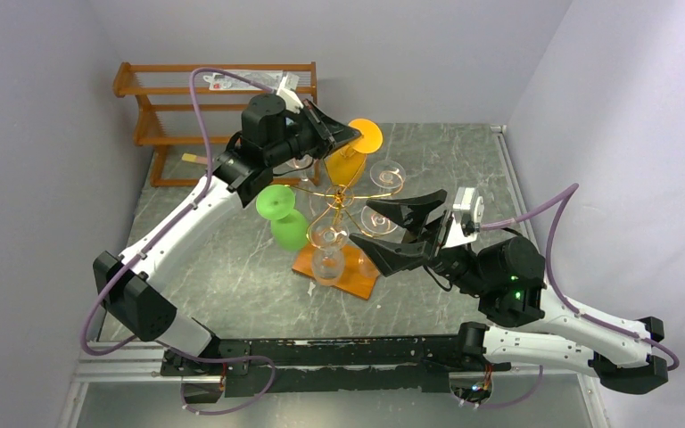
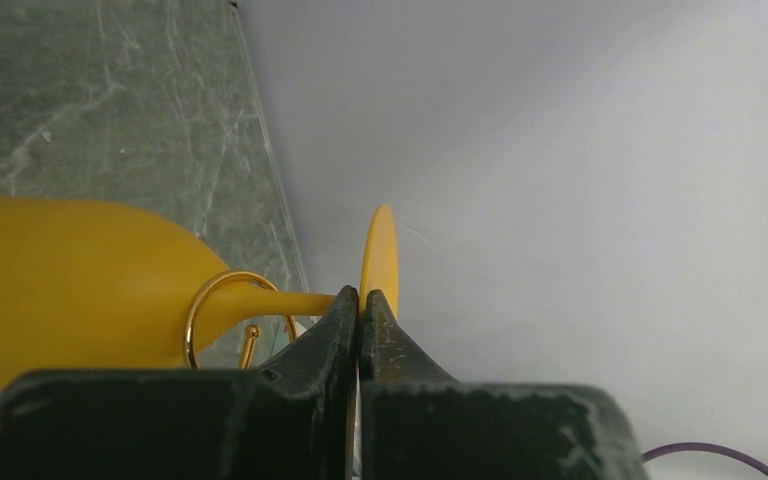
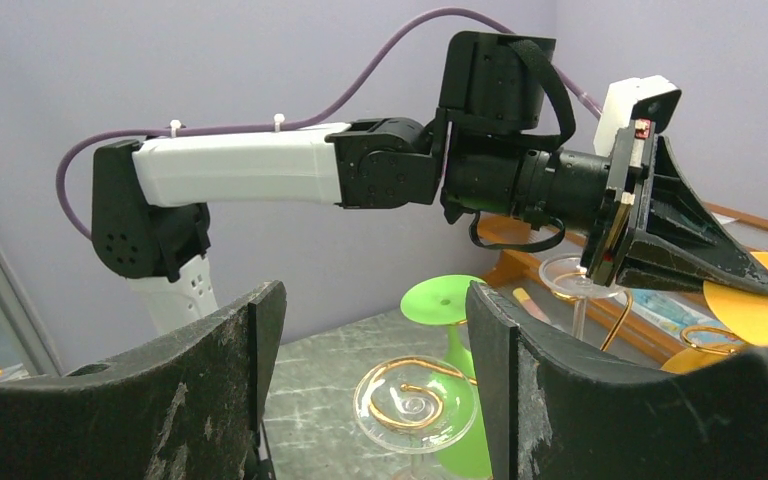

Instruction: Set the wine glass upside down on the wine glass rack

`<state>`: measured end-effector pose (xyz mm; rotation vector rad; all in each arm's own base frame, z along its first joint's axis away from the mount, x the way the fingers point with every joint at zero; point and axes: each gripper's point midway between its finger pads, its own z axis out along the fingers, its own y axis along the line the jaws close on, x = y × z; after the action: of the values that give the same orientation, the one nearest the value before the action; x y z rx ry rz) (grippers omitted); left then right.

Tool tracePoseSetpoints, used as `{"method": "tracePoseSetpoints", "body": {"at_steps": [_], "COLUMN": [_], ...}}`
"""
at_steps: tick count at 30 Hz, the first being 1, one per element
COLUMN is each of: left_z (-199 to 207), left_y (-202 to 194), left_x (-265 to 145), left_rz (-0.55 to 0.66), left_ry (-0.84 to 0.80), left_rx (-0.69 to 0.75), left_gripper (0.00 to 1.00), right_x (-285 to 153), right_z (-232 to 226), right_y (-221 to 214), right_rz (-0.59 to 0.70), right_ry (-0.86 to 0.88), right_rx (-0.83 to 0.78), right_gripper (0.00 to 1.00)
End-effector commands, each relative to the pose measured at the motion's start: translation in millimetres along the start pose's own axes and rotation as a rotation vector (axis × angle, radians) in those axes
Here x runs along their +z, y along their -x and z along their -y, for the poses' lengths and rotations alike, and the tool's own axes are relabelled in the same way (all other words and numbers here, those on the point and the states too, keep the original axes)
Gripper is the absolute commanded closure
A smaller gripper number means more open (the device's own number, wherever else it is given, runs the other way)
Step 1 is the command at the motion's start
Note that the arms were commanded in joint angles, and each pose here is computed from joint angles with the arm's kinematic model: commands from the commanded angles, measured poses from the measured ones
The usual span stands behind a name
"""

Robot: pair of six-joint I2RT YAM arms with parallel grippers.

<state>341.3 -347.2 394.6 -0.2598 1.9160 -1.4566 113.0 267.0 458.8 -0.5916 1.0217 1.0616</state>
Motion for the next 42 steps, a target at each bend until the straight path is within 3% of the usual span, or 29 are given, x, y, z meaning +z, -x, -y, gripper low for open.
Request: {"method": "tracePoseSetpoints", "body": {"at_steps": [1, 14, 28, 37, 42], "left_z": [9, -17, -24, -22, -9], "left_y": [18, 45, 45, 49, 50], "left_x": [-1, -23, -24, -39, -54], "left_rz": [0.072, 0.198, 0.182, 0.189, 0.175], "left_ry": [0.017, 0.195, 0.238, 0.266, 0.249], "left_rx": [0.050, 0.251, 0.309, 0.354, 0.434], "left_gripper": [0.95, 0.95, 0.76, 0.73, 0.66], "right_x": [-2, 0, 0, 0, -2], "right_z": [2, 2, 2, 1, 4], "right_y": [5, 3, 2, 3, 9], "right_rz": [0.012, 0.004, 0.001, 0.003, -0.001], "right_ry": [-0.010, -0.011, -0.012, -0.012, -0.026], "right_rx": [0.005, 0.001, 0.006, 0.011, 0.018], "right_gripper": [0.30, 0.30, 0.30, 0.30, 0.31]}}
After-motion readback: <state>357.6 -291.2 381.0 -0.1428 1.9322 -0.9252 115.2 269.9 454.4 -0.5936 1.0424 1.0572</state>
